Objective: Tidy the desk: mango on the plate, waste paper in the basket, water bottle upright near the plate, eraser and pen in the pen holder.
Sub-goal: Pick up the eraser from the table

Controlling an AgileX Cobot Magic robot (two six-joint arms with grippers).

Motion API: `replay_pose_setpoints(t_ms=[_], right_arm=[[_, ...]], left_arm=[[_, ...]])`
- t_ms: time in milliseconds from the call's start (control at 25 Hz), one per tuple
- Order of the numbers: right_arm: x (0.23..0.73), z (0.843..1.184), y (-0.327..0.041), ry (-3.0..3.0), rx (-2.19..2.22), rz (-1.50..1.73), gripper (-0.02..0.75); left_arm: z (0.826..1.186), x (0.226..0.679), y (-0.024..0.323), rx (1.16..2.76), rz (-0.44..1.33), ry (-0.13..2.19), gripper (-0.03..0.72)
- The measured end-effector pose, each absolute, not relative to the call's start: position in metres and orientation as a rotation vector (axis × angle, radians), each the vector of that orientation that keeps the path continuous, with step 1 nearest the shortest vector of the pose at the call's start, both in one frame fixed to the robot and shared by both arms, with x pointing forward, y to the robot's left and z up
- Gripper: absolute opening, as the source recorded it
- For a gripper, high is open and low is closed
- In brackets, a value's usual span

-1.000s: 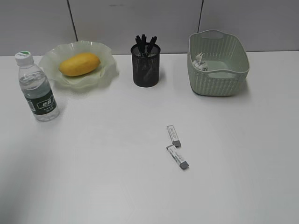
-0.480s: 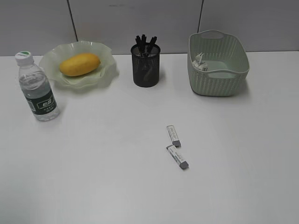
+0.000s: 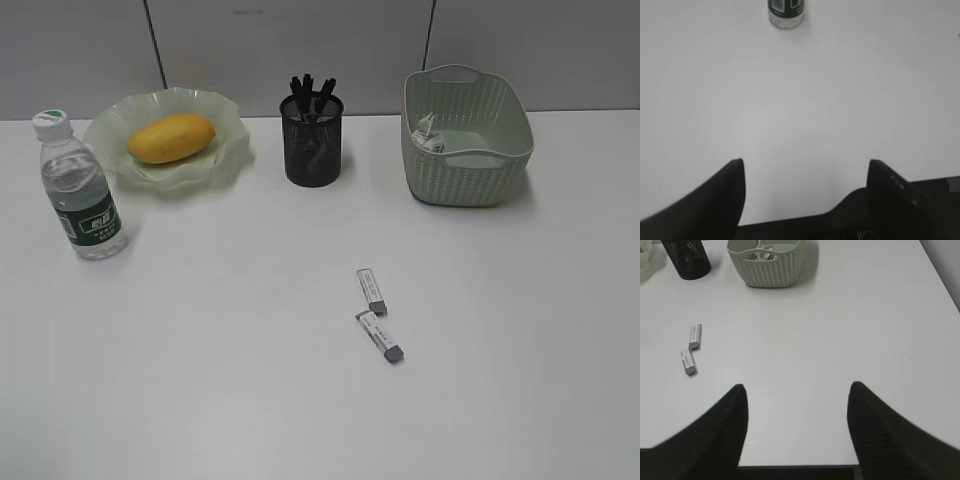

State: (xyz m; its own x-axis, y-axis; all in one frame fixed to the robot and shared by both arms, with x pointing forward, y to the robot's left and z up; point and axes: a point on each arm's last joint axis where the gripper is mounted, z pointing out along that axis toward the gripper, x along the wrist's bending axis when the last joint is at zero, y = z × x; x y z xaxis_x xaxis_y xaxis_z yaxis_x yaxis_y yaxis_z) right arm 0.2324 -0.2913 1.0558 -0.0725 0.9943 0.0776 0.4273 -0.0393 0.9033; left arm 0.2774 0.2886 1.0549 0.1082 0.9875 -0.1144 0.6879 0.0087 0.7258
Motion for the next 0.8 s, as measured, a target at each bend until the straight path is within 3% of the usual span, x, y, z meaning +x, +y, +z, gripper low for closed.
replay_pose_setpoints(t_ms=[400, 800], right_arm=[[0.232, 1.056, -0.291, 1.569, 1.533, 1.080, 0.498], [0.233, 1.056, -0.291, 1.569, 1.533, 1.081, 0.498]], left_arm=[[1.060, 0.242, 0.290, 1.601, 0.743, 1.485, 0.568], [1.059, 0.229, 0.291, 1.549, 0.792, 1.427, 0.466]])
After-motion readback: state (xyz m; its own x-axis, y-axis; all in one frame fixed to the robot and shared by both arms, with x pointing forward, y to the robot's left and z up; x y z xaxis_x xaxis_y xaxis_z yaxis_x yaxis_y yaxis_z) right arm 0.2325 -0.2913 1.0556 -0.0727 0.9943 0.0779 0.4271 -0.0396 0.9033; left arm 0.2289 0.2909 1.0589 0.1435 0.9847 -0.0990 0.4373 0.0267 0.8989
